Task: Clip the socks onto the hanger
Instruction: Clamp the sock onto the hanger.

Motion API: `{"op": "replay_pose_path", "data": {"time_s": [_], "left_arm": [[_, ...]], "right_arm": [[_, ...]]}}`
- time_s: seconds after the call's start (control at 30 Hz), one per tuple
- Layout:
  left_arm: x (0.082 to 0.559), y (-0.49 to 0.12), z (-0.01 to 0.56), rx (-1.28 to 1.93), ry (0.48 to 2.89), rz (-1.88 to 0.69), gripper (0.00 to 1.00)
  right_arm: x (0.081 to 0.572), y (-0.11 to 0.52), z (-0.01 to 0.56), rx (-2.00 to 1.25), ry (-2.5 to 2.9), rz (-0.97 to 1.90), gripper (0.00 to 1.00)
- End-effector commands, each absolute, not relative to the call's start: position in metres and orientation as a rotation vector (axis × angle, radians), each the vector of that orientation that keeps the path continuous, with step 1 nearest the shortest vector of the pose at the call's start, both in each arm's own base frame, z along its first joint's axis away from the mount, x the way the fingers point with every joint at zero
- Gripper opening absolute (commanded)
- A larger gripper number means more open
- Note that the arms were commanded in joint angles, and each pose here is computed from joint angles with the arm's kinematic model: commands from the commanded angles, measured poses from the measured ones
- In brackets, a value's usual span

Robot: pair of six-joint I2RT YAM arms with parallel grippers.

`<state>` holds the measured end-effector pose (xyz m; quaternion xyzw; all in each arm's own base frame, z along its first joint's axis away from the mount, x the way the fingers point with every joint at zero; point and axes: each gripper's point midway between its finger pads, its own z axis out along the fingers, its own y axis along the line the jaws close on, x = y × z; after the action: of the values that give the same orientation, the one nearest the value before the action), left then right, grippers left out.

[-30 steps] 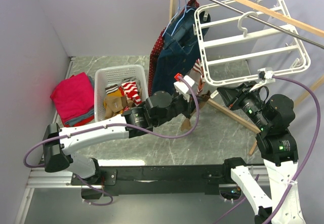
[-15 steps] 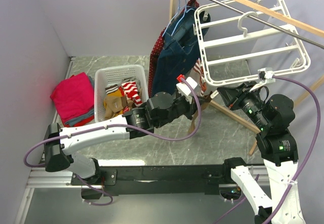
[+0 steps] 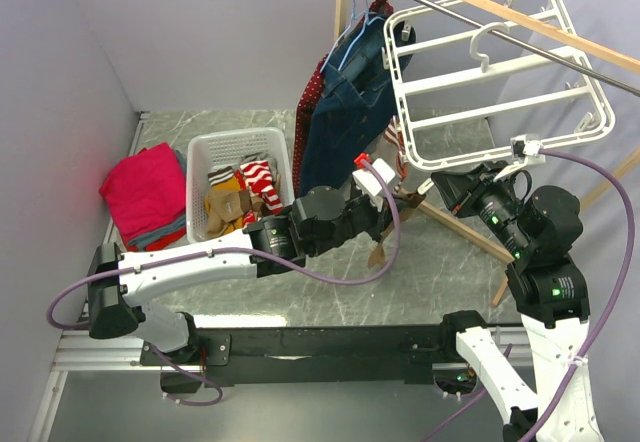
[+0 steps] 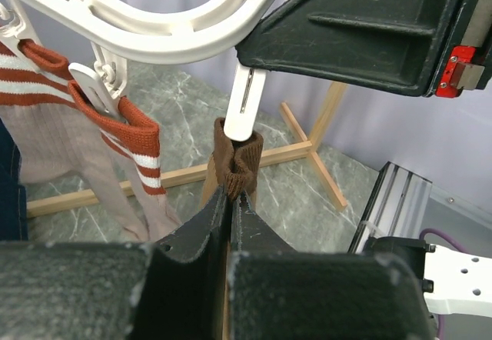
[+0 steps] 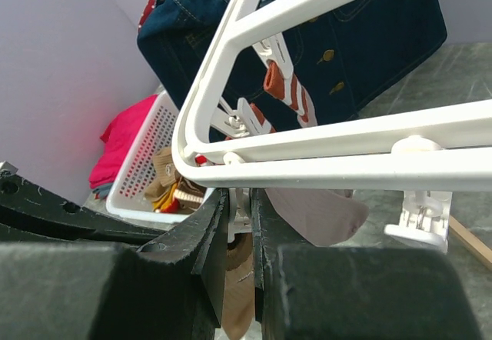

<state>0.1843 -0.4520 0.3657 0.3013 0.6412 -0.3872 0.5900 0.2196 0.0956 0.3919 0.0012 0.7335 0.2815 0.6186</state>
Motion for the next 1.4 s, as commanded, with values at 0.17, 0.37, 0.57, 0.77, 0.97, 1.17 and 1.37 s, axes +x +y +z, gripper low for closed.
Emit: {"op": "replay_pose_path", "data": {"time_s": [0.17, 0.37, 0.57, 0.77, 0.97, 1.17, 1.37], "left_arm": [[0.188, -0.45, 0.406, 0.638, 1.404, -0.904, 0.01], [0.192, -0.452, 0.414, 0.63, 1.386, -0.889, 0.01], [0.191, -0.461, 0.424, 0.638, 1.362, -0.907, 0.01], [0.19, -0.459, 0.434, 0.626, 1.344, -0.91, 0.01], [0.191, -0.459, 0.424, 0.63, 1.366, -0.901, 0.01], [0.195, -0.457, 0.403, 0.613, 1.407, -0.878, 0.07], [0.204, -0.441, 0.399, 0.544, 1.425, -0.825, 0.19]], "right_arm": [[0.223, 0.089, 0.398, 0.021, 1.669, 0.612, 0.11], [0.222, 0.092, 0.397, 0.012, 1.675, 0.624, 0.11], [0.221, 0.091, 0.399, 0.014, 1.67, 0.625, 0.11], [0.219, 0.09, 0.399, 0.013, 1.671, 0.619, 0.29], [0.21, 0.087, 0.408, 0.013, 1.647, 0.606, 0.61], [0.195, 0.082, 0.419, 0.023, 1.626, 0.586, 0.68], [0.179, 0.067, 0.429, 0.067, 1.599, 0.524, 0.69]]}}
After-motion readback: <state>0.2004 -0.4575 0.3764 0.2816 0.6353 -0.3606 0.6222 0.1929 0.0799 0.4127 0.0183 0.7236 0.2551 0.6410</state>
